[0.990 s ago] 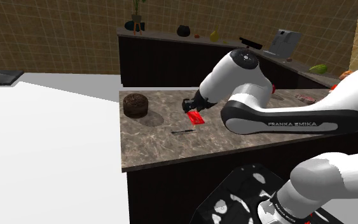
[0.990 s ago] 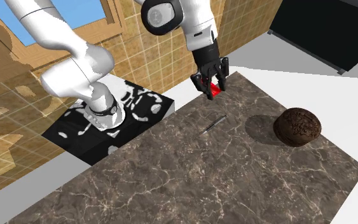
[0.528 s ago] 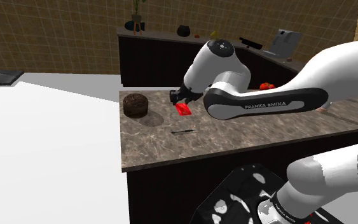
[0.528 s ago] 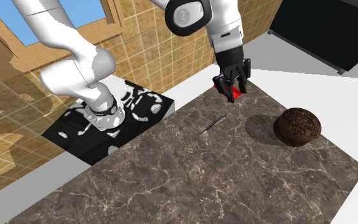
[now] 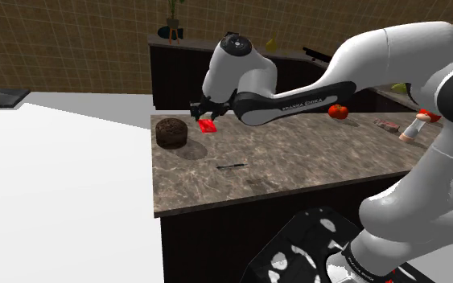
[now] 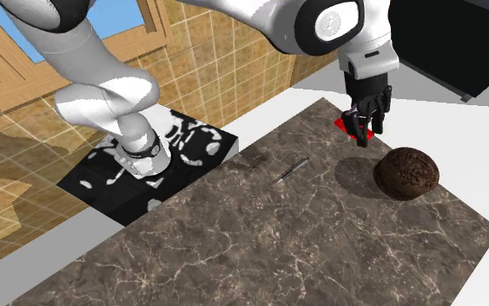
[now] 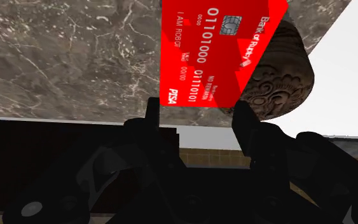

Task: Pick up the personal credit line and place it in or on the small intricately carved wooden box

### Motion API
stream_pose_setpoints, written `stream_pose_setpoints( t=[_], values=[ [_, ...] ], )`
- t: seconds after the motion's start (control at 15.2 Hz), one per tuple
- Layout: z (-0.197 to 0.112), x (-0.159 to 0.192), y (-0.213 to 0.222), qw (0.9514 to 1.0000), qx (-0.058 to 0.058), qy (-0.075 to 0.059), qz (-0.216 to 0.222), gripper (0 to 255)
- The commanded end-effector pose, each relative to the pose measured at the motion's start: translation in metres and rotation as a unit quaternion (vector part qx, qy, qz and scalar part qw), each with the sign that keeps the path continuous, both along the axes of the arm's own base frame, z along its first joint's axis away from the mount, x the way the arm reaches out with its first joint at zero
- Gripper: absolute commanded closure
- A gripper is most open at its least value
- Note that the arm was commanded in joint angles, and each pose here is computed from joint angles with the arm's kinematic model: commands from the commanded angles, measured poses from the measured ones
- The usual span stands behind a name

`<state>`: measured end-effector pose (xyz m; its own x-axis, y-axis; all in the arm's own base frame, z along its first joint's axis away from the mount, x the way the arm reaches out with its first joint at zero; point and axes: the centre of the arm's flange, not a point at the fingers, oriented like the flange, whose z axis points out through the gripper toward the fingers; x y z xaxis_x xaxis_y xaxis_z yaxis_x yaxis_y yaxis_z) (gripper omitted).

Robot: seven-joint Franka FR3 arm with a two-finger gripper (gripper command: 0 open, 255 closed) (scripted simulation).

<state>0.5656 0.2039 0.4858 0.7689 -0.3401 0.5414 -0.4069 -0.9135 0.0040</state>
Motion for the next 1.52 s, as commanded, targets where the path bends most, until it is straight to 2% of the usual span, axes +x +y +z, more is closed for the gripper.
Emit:
stream_pose_setpoints(
  t=[0.0, 0.79, 1.45],
  values=[
    [0.001, 0.028, 0.001, 1.0, -0.003, -0.004, -0.002, 255],
    [0.006, 0.182, 0.034, 1.0, -0.003, -0.004, -0.002, 255],
    [-0.047, 0.182, 0.034, 1.0, -0.003, -0.004, -0.002, 255]
  ],
)
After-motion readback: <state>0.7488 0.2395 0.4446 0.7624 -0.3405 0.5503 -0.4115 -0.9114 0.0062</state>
